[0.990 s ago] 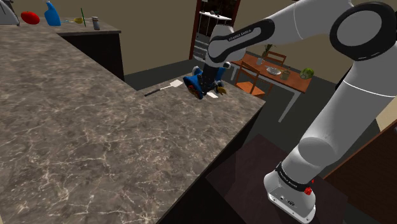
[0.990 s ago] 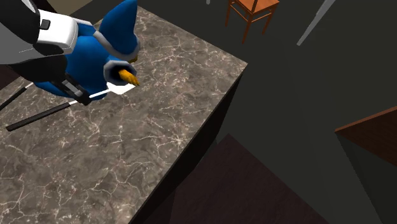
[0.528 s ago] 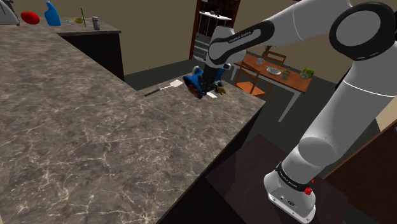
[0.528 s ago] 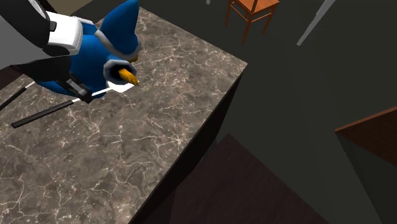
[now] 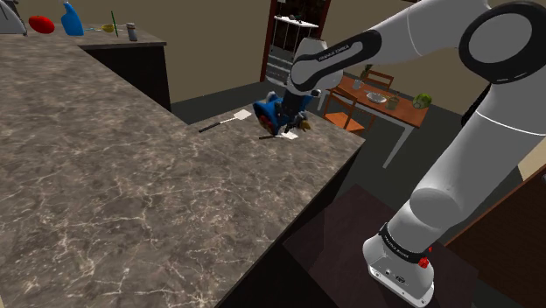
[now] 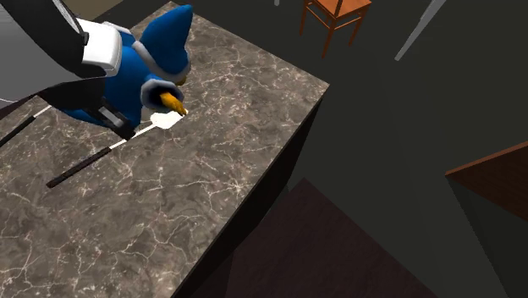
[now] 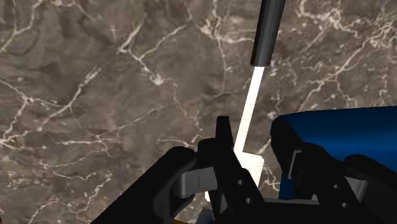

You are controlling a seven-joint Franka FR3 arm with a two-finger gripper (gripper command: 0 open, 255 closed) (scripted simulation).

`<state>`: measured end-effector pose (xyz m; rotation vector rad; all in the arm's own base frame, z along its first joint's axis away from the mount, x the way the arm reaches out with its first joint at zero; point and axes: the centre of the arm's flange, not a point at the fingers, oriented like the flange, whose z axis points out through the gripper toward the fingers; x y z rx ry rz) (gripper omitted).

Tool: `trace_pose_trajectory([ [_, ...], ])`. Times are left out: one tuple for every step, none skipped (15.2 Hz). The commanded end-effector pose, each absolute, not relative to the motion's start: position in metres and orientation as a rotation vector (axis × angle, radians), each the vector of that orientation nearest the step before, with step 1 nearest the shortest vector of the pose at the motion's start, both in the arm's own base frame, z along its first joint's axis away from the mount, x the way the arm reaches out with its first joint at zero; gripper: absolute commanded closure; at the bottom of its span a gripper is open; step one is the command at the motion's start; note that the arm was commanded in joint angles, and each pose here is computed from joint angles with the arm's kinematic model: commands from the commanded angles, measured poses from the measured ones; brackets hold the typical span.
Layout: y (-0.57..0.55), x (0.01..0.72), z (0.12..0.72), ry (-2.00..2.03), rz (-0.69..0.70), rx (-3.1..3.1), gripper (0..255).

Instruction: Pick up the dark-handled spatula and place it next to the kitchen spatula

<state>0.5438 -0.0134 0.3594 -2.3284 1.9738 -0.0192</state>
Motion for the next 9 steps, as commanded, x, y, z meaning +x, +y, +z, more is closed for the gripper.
trace_pose_trajectory([
  [-0.026,0.533,0.316,2.026,0.08,-2.344,0],
  [-0.008,0.56,0.302,2.025,0.078,-2.344,0],
  [-0.009,0.56,0.315,2.025,0.078,-2.344,0],
  [-0.01,0.56,0.328,2.025,0.078,-2.344,0],
  [-0.011,0.56,0.341,2.025,0.078,-2.344,0],
  [-0.011,0.56,0.351,2.025,0.078,-2.344,0],
  [-0.011,0.56,0.351,2.025,0.078,-2.344,0],
  [-0.011,0.56,0.351,2.025,0.078,-2.344,0],
  [-0.011,0.56,0.351,2.025,0.078,-2.344,0],
])
